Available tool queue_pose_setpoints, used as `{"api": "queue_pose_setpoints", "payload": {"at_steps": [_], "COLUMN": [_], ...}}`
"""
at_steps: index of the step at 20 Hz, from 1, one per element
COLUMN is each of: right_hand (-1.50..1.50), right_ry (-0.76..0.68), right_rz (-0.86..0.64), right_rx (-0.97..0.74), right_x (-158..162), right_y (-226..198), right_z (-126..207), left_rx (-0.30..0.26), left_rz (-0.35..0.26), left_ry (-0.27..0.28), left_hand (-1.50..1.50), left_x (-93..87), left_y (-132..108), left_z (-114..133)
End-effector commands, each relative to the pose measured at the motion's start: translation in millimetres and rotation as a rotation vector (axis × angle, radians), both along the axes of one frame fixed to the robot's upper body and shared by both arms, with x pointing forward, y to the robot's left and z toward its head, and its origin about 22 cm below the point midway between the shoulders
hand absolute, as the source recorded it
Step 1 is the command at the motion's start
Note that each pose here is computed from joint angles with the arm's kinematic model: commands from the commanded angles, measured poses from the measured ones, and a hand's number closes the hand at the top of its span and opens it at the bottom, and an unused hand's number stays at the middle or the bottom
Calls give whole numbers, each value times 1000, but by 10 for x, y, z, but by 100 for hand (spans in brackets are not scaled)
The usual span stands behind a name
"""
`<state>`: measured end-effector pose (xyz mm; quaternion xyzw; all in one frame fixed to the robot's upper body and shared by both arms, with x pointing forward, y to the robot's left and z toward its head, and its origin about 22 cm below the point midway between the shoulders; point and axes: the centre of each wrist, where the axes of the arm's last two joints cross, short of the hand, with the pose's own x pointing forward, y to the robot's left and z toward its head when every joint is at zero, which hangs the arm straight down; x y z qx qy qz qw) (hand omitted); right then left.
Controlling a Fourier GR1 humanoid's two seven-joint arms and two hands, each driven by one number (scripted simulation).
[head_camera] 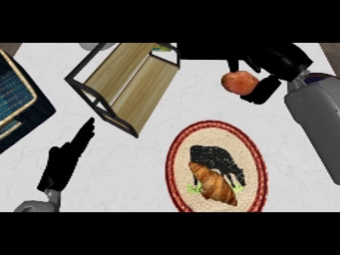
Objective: Pick the sweet potato from the placemat and place it in the tiered shelf
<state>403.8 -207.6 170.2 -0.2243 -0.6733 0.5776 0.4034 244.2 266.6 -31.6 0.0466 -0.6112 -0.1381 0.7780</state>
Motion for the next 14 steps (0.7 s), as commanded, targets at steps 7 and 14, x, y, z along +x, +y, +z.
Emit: {"api": "queue_pose_setpoints", "payload": {"at_steps": [7, 14], "right_hand": [150, 150], "right_ry": [-43, -101], "right_rz": [54, -3], "right_rx": [356, 327], "right_x": [458, 642], "right_y": [281, 653], "right_z": [829, 998], "left_rx": [5, 2], "left_rz": [-28, -42], "left_ry": [-17, -8], "left_hand": [0, 0], "left_x": [71, -64], "left_y": [-74, -113], "left_z": [94, 27]}}
